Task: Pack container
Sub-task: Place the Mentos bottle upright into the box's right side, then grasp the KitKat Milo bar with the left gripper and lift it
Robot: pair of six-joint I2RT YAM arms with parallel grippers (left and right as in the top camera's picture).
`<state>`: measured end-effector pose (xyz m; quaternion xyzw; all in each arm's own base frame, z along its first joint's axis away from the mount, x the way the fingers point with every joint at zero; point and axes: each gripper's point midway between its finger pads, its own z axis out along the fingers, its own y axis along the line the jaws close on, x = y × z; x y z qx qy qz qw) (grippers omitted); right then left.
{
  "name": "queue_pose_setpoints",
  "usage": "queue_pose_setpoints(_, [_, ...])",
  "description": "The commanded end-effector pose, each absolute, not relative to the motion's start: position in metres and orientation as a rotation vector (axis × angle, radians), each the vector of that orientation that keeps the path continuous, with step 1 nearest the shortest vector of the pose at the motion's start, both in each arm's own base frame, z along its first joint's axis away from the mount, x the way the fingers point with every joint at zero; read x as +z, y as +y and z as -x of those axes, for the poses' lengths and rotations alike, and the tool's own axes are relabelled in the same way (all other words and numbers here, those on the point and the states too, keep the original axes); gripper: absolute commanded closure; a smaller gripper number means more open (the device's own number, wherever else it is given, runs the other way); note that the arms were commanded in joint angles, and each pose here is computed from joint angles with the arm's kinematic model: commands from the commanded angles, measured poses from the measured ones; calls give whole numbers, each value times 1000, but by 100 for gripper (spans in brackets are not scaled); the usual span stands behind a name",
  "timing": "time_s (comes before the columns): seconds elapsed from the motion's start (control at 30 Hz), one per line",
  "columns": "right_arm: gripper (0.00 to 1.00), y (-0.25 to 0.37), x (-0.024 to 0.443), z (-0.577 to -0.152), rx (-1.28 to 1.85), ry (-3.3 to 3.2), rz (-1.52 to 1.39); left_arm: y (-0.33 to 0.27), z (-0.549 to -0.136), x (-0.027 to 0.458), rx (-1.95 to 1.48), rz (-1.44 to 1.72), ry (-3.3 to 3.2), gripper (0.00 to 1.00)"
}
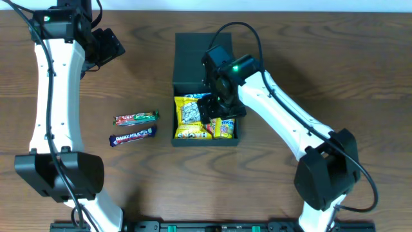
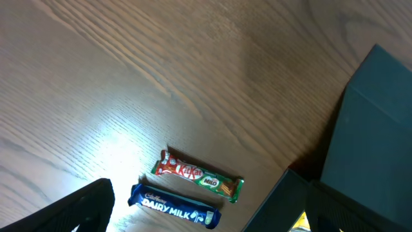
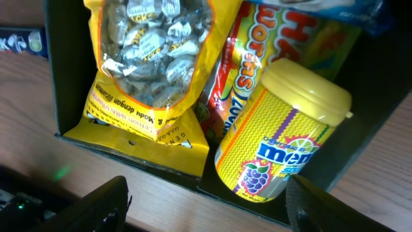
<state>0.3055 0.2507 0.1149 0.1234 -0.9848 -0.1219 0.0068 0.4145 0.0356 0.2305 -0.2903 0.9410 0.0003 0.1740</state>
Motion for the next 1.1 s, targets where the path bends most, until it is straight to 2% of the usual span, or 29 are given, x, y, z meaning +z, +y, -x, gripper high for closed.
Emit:
queue_pose_setpoints(0.0, [23,248,138,-324,-423,-3149,-350,38,-409,237,19,801,2662,5])
queue_pose_setpoints(0.13, [28,238,151,-337,-398,-3197,-357,38,-408,235,26,796,2672,5])
queue_pose_setpoints(0.33, [27,214,148,-346,-268,-3233,-299,45,-404,224,101,761,2719,5])
queue_pose_setpoints(0.6, [25,190,149,-362,-266,-3256,-194,36,-385,133,99,743,2894,4])
queue_pose_setpoints(0.67, [25,186,149,-366,-268,-3262,-173,33,-382,112,90,628,2937,4])
queue_pose_setpoints(0.73, [24,182,149,-370,-270,-3272,-177,32,-379,94,106,382,2992,1])
queue_pose_setpoints(0.83, [22,179,150,-374,-275,-3283,-181,26,-370,78,126,-162,3056,2])
queue_pose_setpoints(0.93, [21,180,151,-377,-281,-3295,-203,15,-361,71,54,-578,3039,4])
queue_pose_setpoints(1.07, [20,181,151,-378,-283,-3300,-207,9,-360,70,24,-782,2995,5])
